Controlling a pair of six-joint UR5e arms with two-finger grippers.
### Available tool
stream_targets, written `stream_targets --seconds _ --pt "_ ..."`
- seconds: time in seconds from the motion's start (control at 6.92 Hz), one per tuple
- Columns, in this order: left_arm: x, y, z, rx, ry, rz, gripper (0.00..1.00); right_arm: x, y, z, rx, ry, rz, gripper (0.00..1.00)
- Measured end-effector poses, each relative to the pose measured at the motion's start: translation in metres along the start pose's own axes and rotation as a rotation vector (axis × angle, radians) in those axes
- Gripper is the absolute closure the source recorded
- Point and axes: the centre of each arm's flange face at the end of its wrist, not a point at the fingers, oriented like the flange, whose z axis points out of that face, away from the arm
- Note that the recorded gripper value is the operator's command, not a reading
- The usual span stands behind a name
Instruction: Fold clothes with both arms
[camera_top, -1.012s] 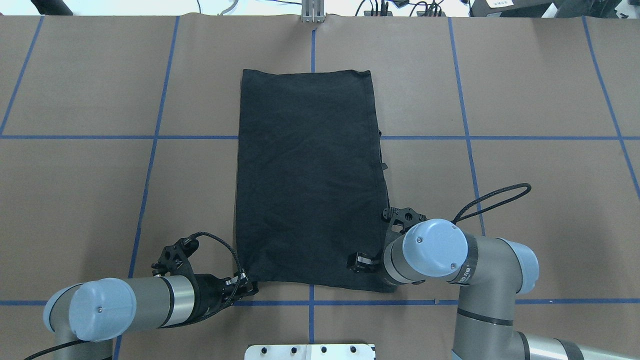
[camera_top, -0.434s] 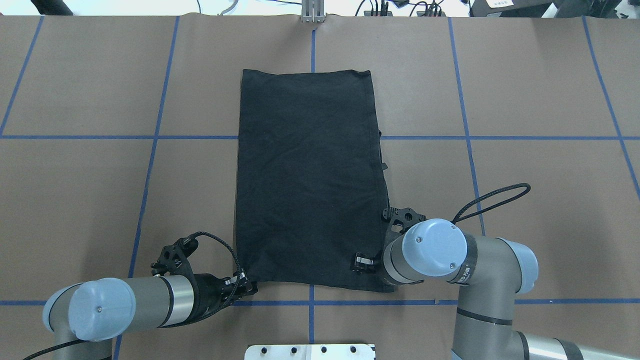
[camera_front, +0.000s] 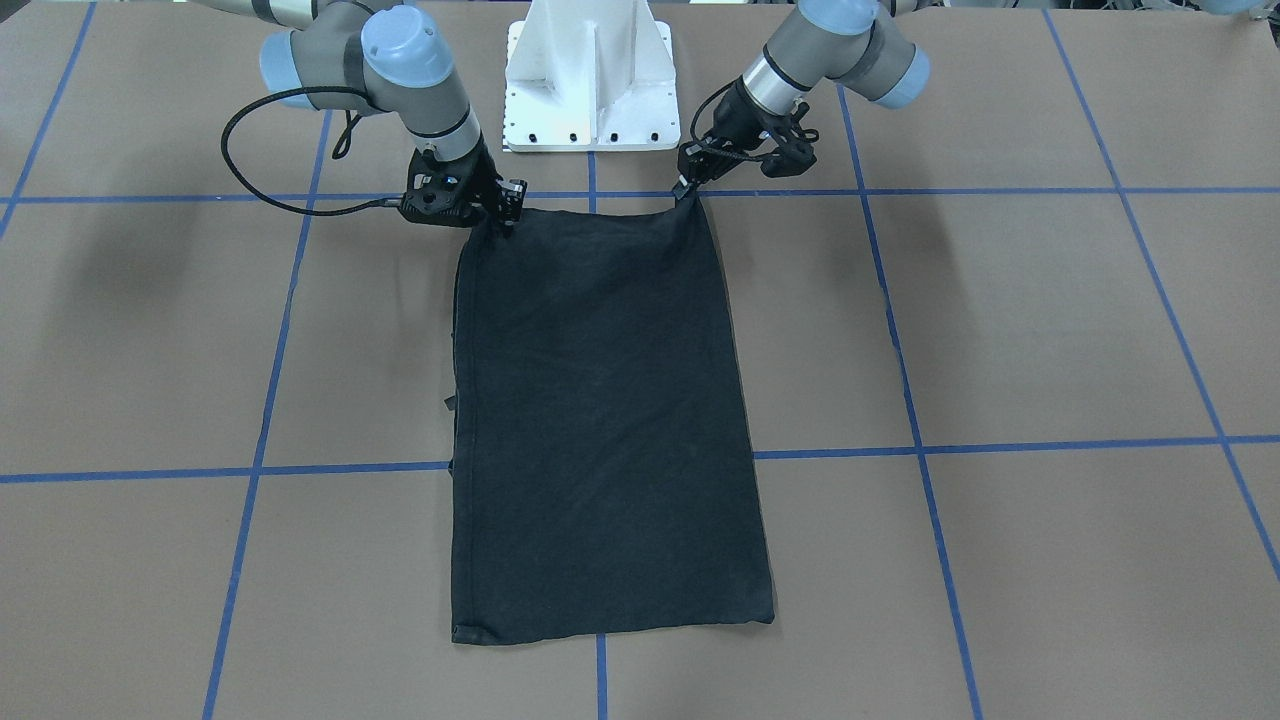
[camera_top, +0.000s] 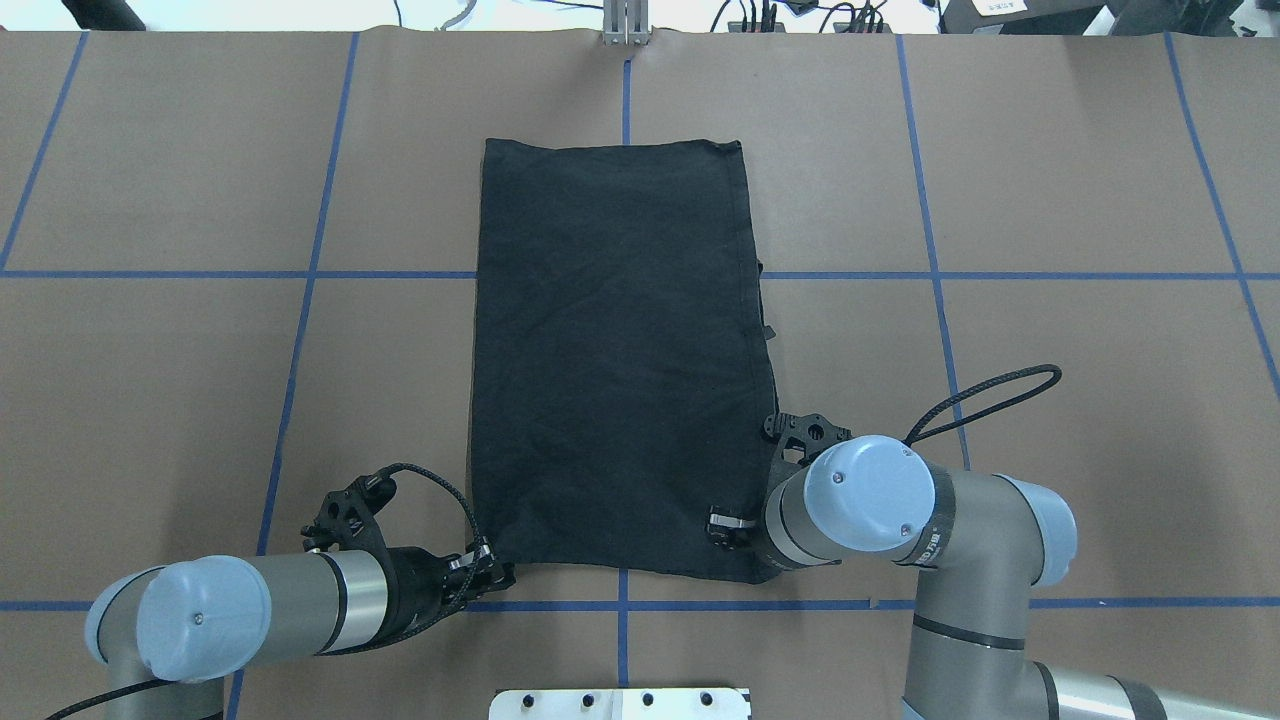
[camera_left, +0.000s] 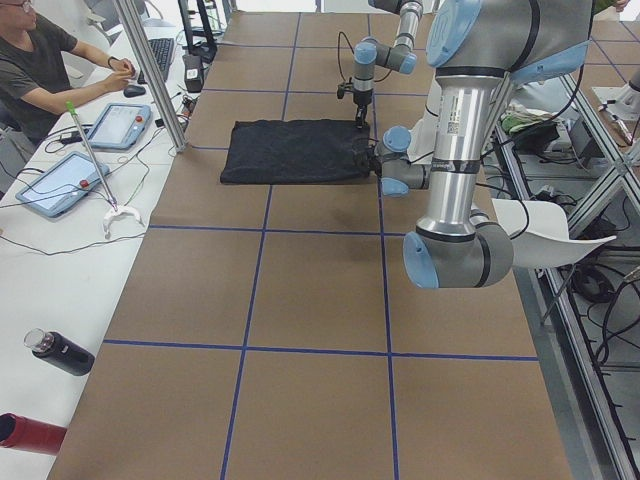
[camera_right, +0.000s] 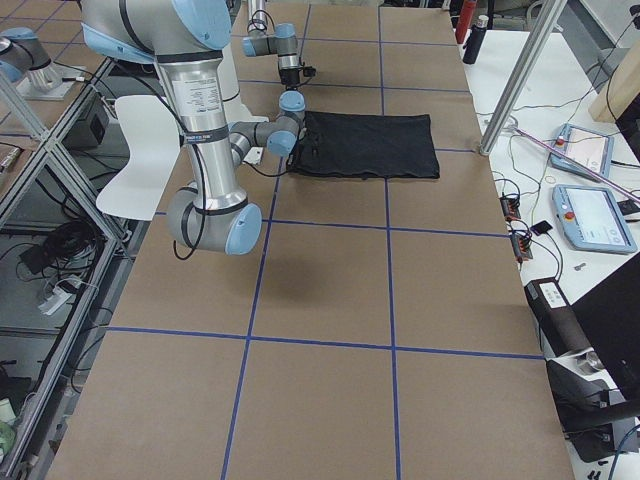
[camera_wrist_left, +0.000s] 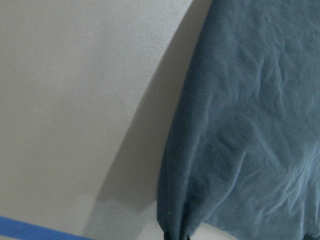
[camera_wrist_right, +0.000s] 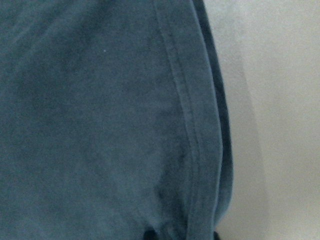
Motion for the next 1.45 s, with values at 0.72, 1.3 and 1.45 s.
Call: stream_targets --seconds 0.72,1.3,1.45 --pt "0.007 0.002 -0.010 -0.006 0.021 0.002 1.00 -0.005 -0.004 -0.018 -0.016 -0.037 0.007 1.00" --pt "0.017 0.011 -0.049 -0.011 0.015 0.009 1.00 0.025 0.013 -0.050 -0.177 -0.054 -0.024 1.00" --pt "0.018 0.022 -0.056 -0.023 -0.009 0.013 1.00 0.032 0.020 -0.057 -0.236 -0.054 -0.026 1.00"
